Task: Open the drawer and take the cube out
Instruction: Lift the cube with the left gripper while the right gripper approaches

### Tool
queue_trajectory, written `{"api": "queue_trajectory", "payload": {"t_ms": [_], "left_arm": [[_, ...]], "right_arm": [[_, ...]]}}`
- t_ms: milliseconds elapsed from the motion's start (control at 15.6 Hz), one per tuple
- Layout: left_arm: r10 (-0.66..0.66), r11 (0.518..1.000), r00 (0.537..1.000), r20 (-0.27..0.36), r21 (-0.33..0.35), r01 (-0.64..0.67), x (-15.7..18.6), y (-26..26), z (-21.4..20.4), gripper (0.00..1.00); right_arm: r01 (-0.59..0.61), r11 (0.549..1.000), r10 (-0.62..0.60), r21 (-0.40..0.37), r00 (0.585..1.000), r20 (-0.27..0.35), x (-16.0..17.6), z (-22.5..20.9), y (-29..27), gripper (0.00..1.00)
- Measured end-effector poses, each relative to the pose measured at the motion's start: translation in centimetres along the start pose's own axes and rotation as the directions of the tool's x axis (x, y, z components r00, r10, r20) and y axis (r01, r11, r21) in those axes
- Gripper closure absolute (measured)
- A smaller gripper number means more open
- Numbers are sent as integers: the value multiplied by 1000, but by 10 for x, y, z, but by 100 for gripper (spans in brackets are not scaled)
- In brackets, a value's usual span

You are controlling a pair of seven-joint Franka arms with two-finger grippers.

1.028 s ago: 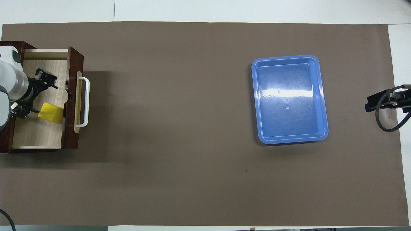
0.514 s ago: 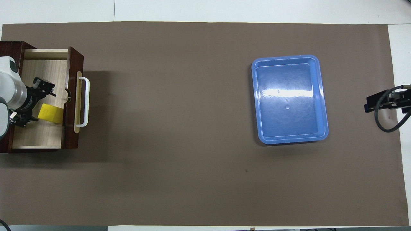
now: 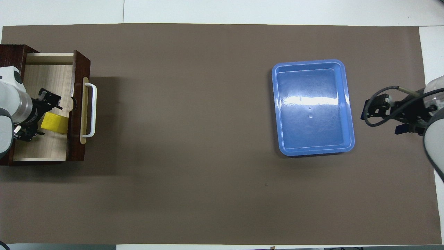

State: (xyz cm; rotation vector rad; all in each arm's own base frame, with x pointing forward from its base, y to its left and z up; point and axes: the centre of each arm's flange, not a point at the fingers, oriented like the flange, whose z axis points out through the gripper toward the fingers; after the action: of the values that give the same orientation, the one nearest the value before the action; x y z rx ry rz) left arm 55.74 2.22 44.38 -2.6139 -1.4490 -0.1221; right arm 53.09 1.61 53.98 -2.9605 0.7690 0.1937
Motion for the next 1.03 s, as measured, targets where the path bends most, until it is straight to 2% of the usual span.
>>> {"api": "queue_trajectory", "payload": {"t_ms": [64,129,193,386,514,643,771,1028], "left_arm": [[-13,1000,1000,-2,-3,13,0,0,-1,29],[-23,1000,1000,-1,-8,23,1,1,-2,40],[-33,999,999,3,-17,33,1,2,-4,44],[-80,994,996,34,-76,82,8,9,-25,44],[-114,987,991,64,-107,121,15,17,-61,44],[-149,980,985,84,-119,159,7,27,-105,44],[-204,970,974,100,-116,215,-26,44,-138,44],[-376,916,912,161,-83,393,-141,91,-154,44]], "right_arm": [[-52,999,52,17,999,12,-6,7,-10,0],[-103,994,103,34,994,26,-10,14,-17,0],[-159,986,157,55,987,45,-13,20,-22,0],[-320,940,308,117,945,105,-14,36,-33,0],[-432,890,412,149,900,144,-15,52,-51,0],[-533,831,502,162,842,197,-20,72,-75,0],[-624,763,573,172,775,268,-24,89,-96,0],[-760,627,650,171,631,423,-23,113,-110,0]]}}
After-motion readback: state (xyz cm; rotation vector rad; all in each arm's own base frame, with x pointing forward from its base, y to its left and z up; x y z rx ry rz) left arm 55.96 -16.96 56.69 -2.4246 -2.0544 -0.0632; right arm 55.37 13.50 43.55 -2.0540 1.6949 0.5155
